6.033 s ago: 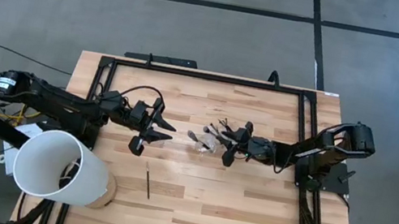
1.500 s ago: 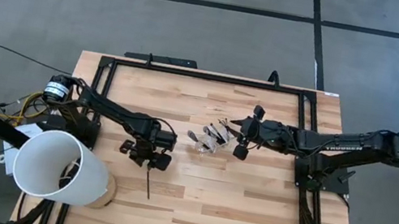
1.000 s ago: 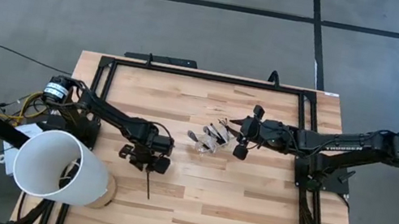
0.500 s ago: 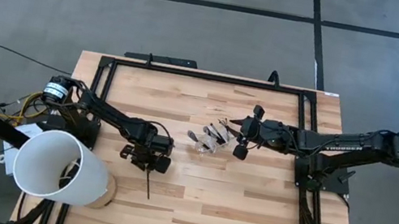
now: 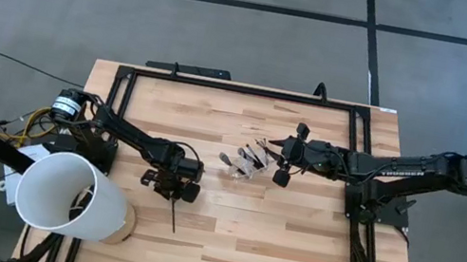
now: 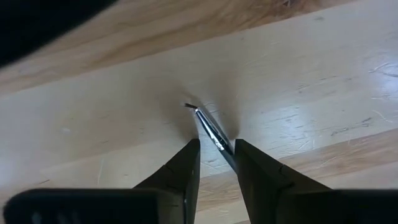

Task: Put items in baskets/containers
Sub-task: Put the black liner brush into the transparent organizer

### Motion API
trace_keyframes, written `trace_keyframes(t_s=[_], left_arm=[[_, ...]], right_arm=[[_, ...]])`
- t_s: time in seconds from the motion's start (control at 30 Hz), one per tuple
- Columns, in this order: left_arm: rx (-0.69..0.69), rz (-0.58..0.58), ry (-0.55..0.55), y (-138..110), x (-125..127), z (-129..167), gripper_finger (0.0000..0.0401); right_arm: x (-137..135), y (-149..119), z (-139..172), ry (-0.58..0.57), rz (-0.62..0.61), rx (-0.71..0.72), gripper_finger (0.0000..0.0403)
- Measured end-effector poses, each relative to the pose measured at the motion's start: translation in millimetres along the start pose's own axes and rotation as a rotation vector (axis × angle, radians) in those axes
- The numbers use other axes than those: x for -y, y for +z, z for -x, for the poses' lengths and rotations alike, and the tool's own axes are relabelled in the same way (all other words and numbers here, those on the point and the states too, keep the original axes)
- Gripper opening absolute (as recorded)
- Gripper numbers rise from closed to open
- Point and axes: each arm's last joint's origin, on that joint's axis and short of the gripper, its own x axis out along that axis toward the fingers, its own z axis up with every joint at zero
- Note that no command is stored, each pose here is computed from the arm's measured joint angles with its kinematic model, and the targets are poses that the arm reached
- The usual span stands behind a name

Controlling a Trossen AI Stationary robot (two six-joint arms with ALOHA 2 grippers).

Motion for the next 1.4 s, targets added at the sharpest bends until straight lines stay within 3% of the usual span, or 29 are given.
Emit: trace_keyframes(t_s=[0.13,0.43,0.93,1.4], left_arm=[[-0.006,0.034,0.001,1.4,-0.6,0.1,0.0085],[-0.061,0.119,-0.008,6.5,-2.2,1.2,0.0014],[-0.072,-0.009,-0.017,5.9,-1.9,1.7,0.0021],[-0.062,-0.086,-0.049,22.0,-4.7,8.6,0.0021]], right_arm=[[0.1,0.6,0.0,-0.001,-0.002,0.006,0.0109],[-1.6,0.7,0.0,0.052,-0.002,0.012,0.0109],[-2.7,-2.2,0.2,0.080,-0.010,-0.017,0.0109],[-11.2,-1.3,2.9,0.138,-0.021,-0.010,0.0109]])
